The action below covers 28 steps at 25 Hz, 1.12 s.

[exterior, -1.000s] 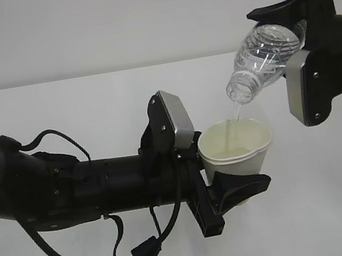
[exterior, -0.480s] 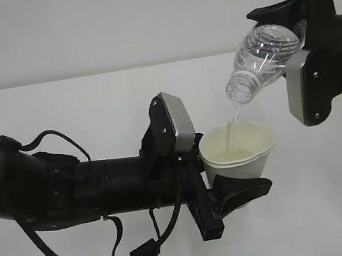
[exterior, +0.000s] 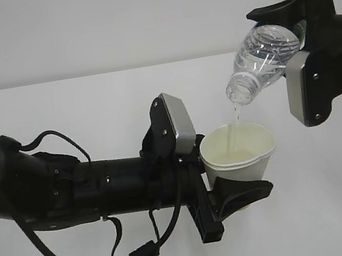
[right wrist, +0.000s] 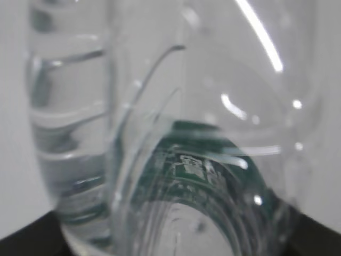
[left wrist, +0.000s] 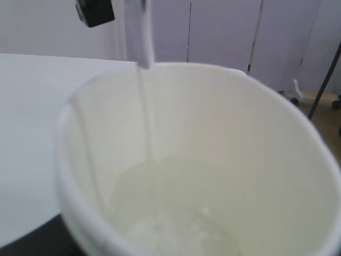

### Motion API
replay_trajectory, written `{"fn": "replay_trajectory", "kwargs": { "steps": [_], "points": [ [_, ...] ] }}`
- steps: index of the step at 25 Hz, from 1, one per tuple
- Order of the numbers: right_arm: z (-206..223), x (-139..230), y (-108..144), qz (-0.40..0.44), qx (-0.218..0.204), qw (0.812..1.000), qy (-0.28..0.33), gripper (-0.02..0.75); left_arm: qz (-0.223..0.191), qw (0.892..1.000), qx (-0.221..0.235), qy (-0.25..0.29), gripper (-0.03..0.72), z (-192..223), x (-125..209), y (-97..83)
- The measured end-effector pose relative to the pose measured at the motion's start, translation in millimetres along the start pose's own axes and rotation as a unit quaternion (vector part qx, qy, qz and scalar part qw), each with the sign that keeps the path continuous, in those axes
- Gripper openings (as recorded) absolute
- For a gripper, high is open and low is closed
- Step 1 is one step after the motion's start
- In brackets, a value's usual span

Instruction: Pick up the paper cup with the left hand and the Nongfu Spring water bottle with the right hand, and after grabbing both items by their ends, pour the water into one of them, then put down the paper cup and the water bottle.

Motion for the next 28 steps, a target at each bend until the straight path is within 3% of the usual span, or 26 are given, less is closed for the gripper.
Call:
{"fn": "replay_trajectory", "kwargs": {
  "steps": [28],
  "points": [
    [0.0,-0.2,-0.3,-0.005,0.001,1.0,0.0,0.469,0.003,1.0,0.005,0.001,0.423,0.0,0.3,-1.5]
  ]
}}
Point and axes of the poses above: a point on each arm's last joint axis where the gripper is mounted, z pointing out along that axis toward the gripper, y along the wrist's bending axis when the last joint is at zero, x = y × z, the point moved 7 cm from there along z, pointing out along that axis toward the gripper, and after that the axes turned 6 degrees about z, right-handed, at the moved point
